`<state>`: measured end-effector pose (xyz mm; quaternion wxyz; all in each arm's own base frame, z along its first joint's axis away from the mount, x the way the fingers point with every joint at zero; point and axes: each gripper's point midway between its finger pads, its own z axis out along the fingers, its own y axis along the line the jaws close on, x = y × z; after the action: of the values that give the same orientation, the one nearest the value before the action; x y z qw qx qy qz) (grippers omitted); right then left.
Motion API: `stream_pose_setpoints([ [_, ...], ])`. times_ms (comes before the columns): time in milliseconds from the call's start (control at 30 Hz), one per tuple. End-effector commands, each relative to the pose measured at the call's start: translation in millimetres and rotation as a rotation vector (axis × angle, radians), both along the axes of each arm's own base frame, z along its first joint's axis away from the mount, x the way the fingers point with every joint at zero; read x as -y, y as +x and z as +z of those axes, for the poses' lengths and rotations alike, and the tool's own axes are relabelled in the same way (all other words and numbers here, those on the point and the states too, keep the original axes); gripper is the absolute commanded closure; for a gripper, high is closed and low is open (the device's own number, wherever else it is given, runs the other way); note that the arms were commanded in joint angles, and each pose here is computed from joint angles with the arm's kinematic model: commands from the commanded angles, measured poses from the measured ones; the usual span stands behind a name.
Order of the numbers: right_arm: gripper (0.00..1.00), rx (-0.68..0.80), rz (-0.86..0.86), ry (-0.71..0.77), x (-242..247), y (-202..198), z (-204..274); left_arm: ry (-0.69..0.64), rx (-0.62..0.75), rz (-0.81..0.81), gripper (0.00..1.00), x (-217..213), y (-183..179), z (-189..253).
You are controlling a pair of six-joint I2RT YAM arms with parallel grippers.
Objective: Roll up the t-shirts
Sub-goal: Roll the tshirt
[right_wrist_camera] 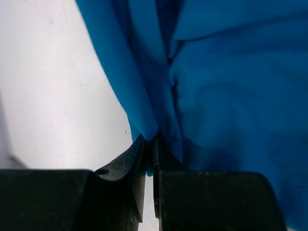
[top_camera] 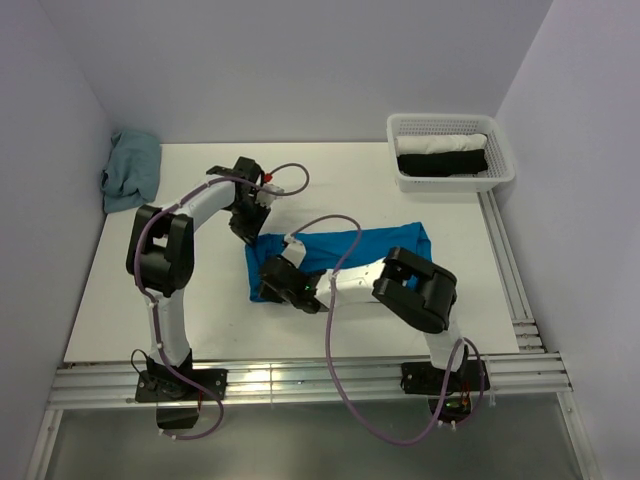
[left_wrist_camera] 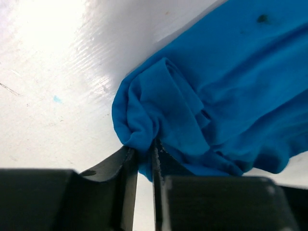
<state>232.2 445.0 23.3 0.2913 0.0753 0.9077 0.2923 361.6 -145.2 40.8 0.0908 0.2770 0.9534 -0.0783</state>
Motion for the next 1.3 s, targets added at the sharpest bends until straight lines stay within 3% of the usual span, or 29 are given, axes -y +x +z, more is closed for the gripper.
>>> stream_pose_setpoints([
  [0,0.99,-0.03,-0.044,0.268,-11,3,27,-0.066,0.081,-0.016,0.78,17,23,22],
  [167,1.0,-0.104,-0.088,0.39,3,1,14,-0.175,0.089,-0.029,0.55,31,30,39],
  [267,1.0,-0.133,-0.077,0.474,-2,0,16,-0.221,0.091,-0.036,0.45,34,34,47],
  [367,1.0,-0.161,-0.098,0.538,-4,1,13,-0.294,0.089,-0.039,0.41,36,35,57],
  [633,1.0,-0.206,-0.173,0.622,8,4,4,-0.572,0.023,0.039,0.39,-12,20,83],
  [800,1.0,-0.221,-0.183,0.641,8,3,1,-0.644,-0.073,0.093,0.39,-35,-4,56],
  [1100,1.0,-0.225,-0.195,0.637,13,3,-1,-0.774,-0.173,0.104,0.39,-15,-28,23],
  [1267,1.0,-0.223,-0.194,0.635,13,3,-1,-0.76,-0.185,0.143,0.4,-13,-28,6],
])
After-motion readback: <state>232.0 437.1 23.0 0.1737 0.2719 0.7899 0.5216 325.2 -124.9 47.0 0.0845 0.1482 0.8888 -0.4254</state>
